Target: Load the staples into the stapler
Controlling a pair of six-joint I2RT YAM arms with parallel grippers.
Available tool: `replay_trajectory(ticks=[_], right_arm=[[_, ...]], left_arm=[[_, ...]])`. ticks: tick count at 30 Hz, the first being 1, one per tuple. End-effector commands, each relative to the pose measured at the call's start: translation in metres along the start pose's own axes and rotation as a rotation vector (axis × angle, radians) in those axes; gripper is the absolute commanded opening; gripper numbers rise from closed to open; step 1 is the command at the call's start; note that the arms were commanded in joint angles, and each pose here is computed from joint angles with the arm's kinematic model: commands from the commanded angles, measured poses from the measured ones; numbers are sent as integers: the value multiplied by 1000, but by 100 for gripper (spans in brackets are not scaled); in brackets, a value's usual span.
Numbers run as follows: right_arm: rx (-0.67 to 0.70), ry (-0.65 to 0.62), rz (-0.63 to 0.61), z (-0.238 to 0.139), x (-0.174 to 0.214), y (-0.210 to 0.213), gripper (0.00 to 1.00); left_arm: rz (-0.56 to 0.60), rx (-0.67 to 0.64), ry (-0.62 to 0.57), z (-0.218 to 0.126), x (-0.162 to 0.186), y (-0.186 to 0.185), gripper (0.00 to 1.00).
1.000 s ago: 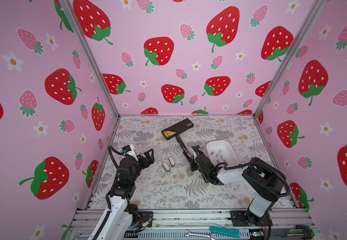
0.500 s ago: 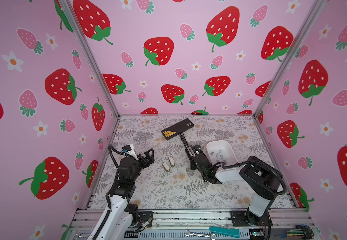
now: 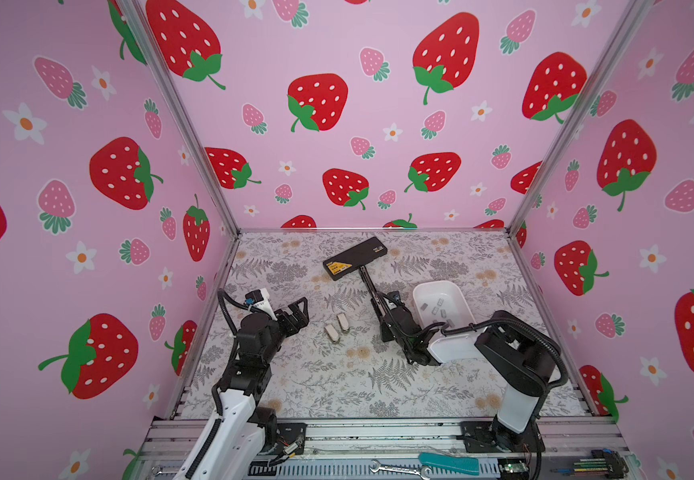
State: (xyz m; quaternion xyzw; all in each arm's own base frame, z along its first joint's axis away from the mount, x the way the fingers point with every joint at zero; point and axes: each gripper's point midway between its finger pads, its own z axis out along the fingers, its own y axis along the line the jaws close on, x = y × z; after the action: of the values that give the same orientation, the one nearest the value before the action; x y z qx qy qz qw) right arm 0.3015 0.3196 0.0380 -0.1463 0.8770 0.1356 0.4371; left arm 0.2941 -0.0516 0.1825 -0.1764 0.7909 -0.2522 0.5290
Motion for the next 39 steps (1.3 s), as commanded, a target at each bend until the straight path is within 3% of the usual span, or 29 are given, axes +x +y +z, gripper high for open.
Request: replay_trajectory(ticks=[1, 17, 22, 26, 29, 31, 34, 39], right_arm=[[68, 28, 13, 5, 6, -10, 38], [149, 65, 12, 9, 7, -23, 36], [91, 28, -6, 1, -12, -10, 35], [72, -22, 2, -14, -33, -7, 42], [55, -65, 17, -29, -49, -7, 51], [37, -83, 28, -37, -57, -6, 51], [-1, -122, 53, -55, -71, -6, 60], [-51, -167, 86, -81, -91, -14, 62]], left_arm=[[20, 37, -38, -3, -18, -15, 99], [40, 86, 28, 9, -10, -24, 99], [77, 138, 12, 7, -10, -33, 99], [116, 177, 3, 5, -8, -46, 100], [80, 179, 13, 5, -6, -55, 99], [37, 213, 19, 2, -14, -70, 99], [34, 281, 4, -9, -42, -104, 99], [254, 278, -75, -24, -97, -141, 100]])
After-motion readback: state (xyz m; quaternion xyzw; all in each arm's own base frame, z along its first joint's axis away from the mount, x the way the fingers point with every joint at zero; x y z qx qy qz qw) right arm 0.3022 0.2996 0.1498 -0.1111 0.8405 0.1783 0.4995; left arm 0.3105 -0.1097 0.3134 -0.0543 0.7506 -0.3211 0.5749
